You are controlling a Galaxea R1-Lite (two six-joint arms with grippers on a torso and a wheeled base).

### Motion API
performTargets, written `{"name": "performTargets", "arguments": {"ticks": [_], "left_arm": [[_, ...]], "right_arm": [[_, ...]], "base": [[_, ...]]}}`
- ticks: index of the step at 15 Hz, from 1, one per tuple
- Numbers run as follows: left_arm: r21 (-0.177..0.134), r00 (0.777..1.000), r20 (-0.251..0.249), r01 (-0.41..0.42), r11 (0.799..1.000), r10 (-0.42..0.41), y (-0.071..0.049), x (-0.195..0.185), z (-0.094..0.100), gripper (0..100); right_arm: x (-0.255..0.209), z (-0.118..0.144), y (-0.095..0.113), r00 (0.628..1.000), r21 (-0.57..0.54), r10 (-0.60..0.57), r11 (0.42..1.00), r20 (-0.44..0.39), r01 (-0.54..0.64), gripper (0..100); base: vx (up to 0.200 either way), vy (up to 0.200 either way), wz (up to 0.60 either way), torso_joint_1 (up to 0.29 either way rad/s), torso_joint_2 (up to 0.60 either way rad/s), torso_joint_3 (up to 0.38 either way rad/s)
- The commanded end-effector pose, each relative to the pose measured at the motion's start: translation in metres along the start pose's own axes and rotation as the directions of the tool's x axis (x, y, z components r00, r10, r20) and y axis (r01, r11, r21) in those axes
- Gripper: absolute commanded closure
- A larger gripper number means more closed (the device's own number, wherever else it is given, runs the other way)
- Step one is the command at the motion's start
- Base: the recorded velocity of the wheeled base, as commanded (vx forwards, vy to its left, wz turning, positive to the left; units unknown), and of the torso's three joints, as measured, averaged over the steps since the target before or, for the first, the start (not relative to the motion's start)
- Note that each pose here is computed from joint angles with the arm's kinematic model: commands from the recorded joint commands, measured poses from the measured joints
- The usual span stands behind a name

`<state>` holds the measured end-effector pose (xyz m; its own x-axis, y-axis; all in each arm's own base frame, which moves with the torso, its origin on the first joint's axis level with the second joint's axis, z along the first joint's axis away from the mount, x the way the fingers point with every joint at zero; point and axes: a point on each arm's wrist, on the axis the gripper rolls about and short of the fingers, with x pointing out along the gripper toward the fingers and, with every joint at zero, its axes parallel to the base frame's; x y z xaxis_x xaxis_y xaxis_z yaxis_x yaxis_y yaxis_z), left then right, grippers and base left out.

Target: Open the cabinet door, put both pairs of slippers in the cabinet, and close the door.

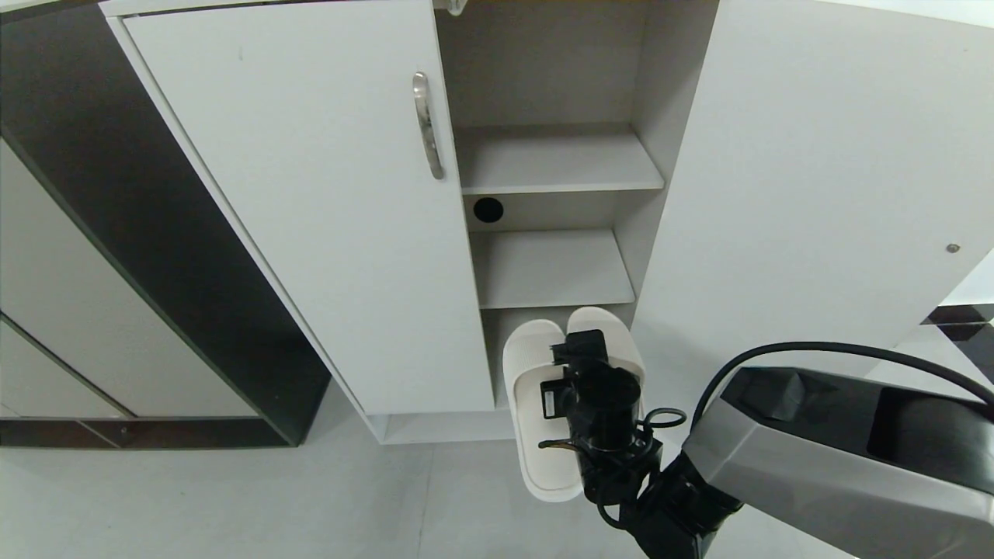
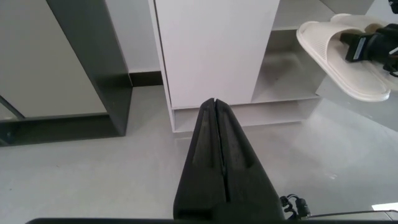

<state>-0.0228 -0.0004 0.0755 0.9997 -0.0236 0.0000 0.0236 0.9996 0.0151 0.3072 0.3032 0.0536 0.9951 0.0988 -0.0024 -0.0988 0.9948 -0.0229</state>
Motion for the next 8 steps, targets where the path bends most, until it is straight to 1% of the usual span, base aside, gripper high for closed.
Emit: {"name": "performTargets", "arguments": {"ticks": [1, 8], "left_arm": [[0.0, 1.0, -0.002, 0.001, 1.0, -0.001, 0.0, 0.0001, 0.0, 100], [0.0, 1.0, -0.002, 0.001, 1.0, -0.001, 0.0, 0.0001, 0.0, 100]], "right_arm": [[0.0013, -0.003, -0.0006, 1.0, -0.005, -0.004, 1.0, -0.005, 0.004, 100], [0.0034, -0.0019, -0.0007, 1.0, -0.01, -0.013, 1.0, -0.002, 0.013, 100]], "base": [[0.0, 0.0, 0.0, 0.0, 0.0, 0.0], [0.2, 0.0, 0.0, 0.002, 0.0, 0.005]]}}
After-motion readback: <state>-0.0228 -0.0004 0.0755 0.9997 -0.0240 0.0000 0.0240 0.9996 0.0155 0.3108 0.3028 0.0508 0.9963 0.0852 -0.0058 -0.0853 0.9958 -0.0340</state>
